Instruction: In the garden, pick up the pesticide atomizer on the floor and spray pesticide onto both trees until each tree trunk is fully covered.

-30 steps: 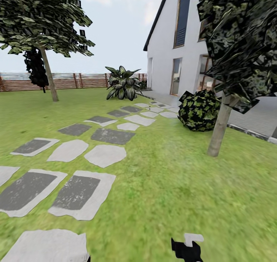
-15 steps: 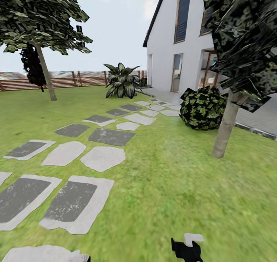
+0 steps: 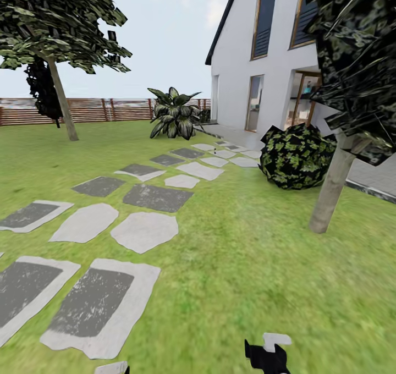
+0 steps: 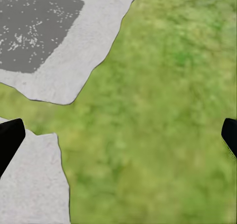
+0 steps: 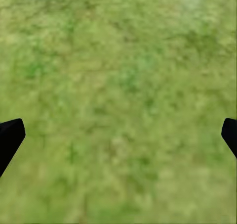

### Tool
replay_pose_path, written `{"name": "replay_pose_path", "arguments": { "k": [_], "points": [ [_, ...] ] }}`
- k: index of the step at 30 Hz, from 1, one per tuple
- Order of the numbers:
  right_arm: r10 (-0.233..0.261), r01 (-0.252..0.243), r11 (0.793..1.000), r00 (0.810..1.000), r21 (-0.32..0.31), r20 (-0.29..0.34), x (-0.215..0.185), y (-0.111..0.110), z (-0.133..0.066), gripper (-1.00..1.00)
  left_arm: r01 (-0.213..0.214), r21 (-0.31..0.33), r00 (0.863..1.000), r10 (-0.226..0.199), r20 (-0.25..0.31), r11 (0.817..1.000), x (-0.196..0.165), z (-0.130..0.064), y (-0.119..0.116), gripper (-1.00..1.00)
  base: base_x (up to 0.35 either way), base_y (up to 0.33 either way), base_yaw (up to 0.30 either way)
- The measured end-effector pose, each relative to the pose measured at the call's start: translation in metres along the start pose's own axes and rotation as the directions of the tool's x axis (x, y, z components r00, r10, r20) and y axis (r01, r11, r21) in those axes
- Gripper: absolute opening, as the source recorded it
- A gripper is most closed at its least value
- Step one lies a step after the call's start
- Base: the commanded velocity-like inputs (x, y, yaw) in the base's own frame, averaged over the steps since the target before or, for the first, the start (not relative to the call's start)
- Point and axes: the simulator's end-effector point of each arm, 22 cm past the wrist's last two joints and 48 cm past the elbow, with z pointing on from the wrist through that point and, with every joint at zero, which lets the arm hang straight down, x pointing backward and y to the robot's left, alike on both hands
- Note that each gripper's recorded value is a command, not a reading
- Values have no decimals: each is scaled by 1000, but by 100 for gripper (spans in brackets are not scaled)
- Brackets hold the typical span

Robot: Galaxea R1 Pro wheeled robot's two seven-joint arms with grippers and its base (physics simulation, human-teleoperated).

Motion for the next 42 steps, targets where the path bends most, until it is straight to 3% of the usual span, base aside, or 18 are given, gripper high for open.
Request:
{"name": "replay_pose_path", "arguments": {
  "k": [42],
  "points": [
    [0, 0, 1000, 1000, 0, -1, 0, 0, 0, 100, 0, 1, 1000, 0, 1, 1000, -1, 0, -1, 100, 333, 0, -22]
  ]
}}
